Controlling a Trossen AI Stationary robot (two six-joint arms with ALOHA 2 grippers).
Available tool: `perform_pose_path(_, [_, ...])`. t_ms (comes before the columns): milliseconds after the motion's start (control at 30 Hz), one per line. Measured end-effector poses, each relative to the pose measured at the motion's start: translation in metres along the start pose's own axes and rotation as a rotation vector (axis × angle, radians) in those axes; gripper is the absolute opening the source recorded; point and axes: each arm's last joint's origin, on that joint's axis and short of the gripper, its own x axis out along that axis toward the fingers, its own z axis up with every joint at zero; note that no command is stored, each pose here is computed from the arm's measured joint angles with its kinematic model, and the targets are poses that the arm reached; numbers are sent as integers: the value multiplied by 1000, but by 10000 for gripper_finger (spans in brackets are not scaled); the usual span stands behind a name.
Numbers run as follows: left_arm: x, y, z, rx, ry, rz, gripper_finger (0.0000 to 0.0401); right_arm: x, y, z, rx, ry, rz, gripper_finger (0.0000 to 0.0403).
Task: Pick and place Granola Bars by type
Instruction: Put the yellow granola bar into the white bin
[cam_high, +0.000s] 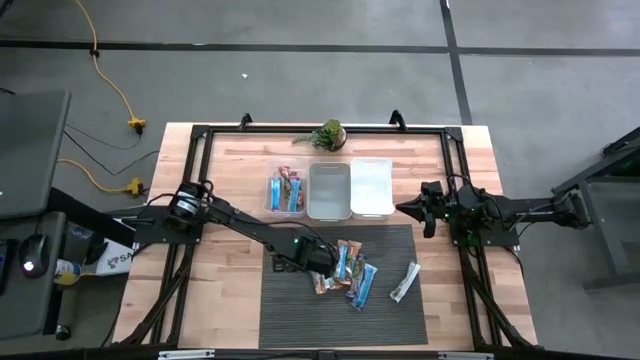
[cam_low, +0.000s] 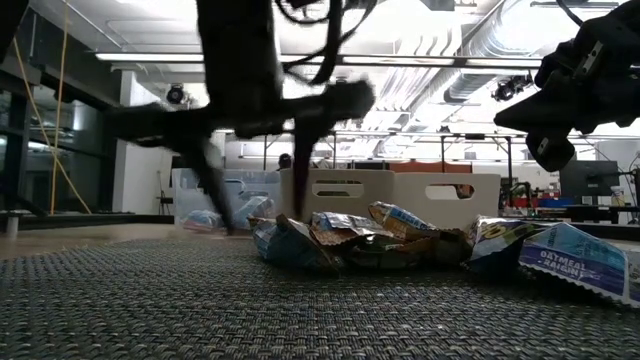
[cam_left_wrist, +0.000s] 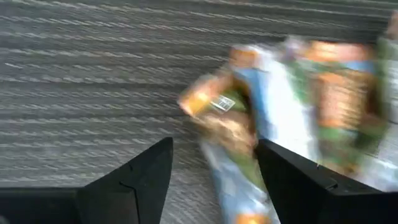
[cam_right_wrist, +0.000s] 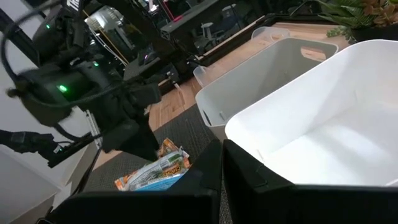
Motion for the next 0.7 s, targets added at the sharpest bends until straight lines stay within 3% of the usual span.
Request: perform_pose_path(700, [12,-1,-1,-3,-18,4,230,0,0,0,0,1,1,0])
